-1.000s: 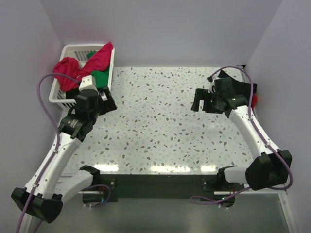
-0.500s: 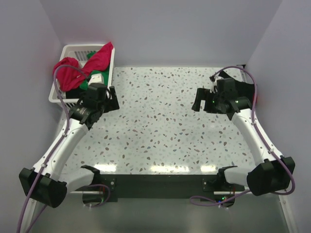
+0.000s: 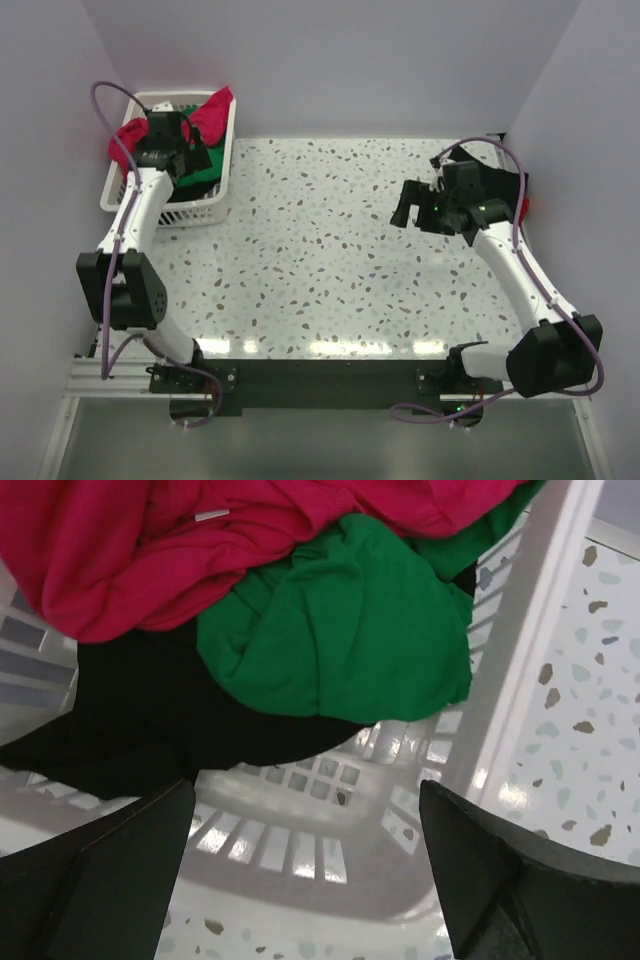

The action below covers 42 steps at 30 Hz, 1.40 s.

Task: Fold and stack the t-shirts
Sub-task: Grab the tshirt from the pile

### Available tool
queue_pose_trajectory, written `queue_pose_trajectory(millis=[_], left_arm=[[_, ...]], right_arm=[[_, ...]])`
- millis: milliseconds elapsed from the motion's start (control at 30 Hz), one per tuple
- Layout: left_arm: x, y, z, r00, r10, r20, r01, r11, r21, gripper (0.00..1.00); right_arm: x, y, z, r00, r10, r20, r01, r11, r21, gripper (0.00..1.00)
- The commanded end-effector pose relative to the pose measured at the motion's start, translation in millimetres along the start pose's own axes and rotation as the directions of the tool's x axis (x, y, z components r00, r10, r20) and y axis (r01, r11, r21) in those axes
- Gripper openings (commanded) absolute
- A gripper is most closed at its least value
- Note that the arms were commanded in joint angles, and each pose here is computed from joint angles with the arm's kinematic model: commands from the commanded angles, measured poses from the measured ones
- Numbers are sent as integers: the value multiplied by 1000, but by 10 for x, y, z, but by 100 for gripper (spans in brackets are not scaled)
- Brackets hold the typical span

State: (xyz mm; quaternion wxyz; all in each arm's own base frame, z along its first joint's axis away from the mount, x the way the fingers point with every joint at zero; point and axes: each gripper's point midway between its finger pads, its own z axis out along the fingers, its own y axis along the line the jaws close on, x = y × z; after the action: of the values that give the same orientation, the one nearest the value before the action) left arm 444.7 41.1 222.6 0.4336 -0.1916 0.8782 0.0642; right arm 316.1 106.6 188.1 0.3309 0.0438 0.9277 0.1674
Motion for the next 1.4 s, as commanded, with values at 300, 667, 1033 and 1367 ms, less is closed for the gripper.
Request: queue_pose_trajectory(millis=[300, 667, 1033, 1367], left_arm=[[-142, -88, 1145, 1000, 1, 17, -2, 998, 66, 85], [-387, -70, 1435, 999, 37, 30, -37, 999, -1, 39], [-865, -9, 844, 990, -19, 142, 19, 1000, -2, 0], [-1957, -245, -494, 834, -209, 511, 73, 959, 273, 0]], right_arm=[[-476, 172, 427, 997, 72, 20, -72, 997, -22, 97], [-664, 222, 725, 993, 118, 8, -118, 993, -22, 97], [-758, 268, 872, 991, 134, -5, -134, 990, -33, 96], [-829, 341, 807, 995, 98, -12, -98, 993, -59, 96]])
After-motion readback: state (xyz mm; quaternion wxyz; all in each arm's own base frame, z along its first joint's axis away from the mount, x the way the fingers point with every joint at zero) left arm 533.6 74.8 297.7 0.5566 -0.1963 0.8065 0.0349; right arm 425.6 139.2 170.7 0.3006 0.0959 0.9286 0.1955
